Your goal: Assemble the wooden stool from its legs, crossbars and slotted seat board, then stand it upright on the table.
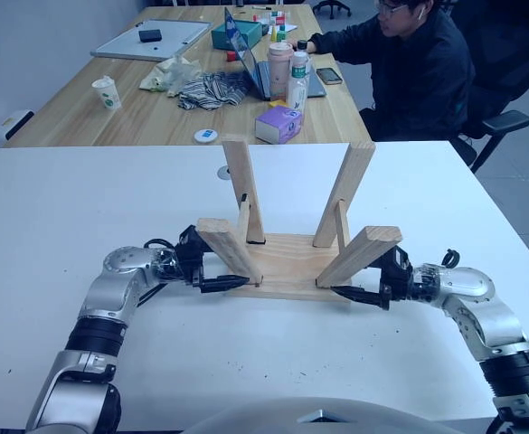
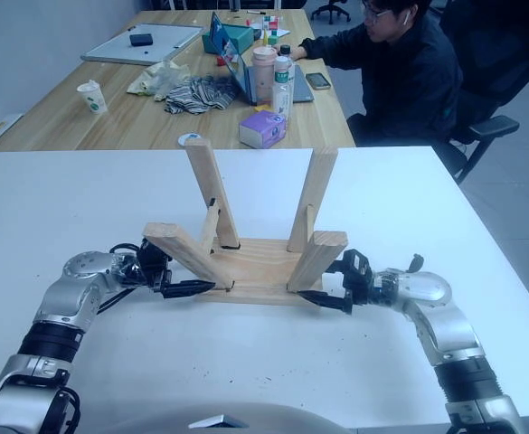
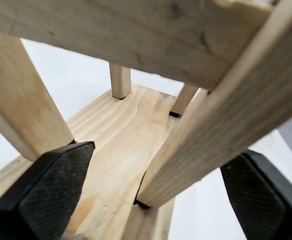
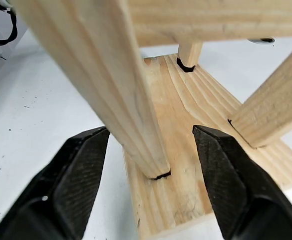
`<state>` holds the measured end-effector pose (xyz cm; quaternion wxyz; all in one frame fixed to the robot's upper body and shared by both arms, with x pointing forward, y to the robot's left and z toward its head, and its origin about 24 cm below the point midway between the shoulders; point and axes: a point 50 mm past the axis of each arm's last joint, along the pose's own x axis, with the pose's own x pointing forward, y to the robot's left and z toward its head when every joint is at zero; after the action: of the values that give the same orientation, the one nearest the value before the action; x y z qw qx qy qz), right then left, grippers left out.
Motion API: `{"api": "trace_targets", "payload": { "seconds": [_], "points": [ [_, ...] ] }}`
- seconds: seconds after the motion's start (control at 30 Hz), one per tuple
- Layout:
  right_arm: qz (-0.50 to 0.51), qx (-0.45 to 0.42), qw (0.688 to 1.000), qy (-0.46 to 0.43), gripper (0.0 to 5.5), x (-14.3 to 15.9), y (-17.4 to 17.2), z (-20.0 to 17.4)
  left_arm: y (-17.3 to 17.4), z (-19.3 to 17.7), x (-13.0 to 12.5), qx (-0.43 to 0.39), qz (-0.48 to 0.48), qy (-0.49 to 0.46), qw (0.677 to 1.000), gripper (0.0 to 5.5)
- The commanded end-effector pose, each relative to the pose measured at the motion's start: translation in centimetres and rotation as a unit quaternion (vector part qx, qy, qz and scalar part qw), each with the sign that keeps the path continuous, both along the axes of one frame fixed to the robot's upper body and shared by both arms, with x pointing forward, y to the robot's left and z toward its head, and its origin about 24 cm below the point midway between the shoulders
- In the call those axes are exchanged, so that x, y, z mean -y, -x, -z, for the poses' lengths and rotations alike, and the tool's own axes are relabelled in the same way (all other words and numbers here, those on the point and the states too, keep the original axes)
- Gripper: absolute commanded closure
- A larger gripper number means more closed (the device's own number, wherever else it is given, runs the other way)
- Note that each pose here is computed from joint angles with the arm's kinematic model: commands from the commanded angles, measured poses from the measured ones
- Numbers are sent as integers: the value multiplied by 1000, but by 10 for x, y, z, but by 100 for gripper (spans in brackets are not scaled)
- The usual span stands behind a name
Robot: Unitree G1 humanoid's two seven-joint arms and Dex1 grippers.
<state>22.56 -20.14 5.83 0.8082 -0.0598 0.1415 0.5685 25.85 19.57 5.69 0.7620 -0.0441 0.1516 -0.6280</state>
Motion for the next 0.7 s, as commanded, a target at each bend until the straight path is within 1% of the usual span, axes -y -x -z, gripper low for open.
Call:
{"api": "trace_targets", "payload": {
  "seconds": [0.03,0.1,0.13,0.17,0.27,0.3,0.33,0.4,0.43,0.47,0.5,0.57,0.63,0.7],
  "points": [
    [22,-43,997,-52,314,-1,0,-5,3,-7,4,-62,25,20,998,175],
    [34,-60,994,-84,349,-5,-4,-13,4,-14,7,-123,17,57,991,206],
    [38,-67,992,-98,360,-6,-5,-16,5,-18,7,-142,23,66,987,215],
    [40,-73,991,-105,383,-6,-6,-18,8,-21,8,-159,31,71,984,237],
    [45,-106,985,-129,391,-8,-4,-24,10,-34,11,-184,33,87,979,271],
    [45,-119,982,-141,391,-9,-4,-29,9,-37,12,-179,21,76,981,286],
    [52,-140,974,-172,392,-11,-6,-38,6,-45,15,-184,-1,75,980,296],
    [65,-194,957,-206,393,-13,-10,-54,-8,-67,17,-226,-45,102,968,319],
    [69,-227,948,-213,398,-14,-11,-58,-14,-76,17,-252,-56,110,960,342],
    [76,-260,938,-217,402,-14,-13,-61,-19,-81,16,-282,-71,107,951,352],
    [94,-298,925,-216,411,-13,-17,-62,-23,-83,13,-294,-83,95,947,368],
    [134,-355,904,-195,424,-11,-30,-61,-31,-74,5,-323,-133,73,934,396],
    [166,-382,892,-175,425,-6,-39,-63,-31,-63,1,-348,-161,57,922,415],
    [187,-392,885,-166,425,-2,-44,-64,-29,-56,1,-359,-165,46,918,419]
  ]
}}
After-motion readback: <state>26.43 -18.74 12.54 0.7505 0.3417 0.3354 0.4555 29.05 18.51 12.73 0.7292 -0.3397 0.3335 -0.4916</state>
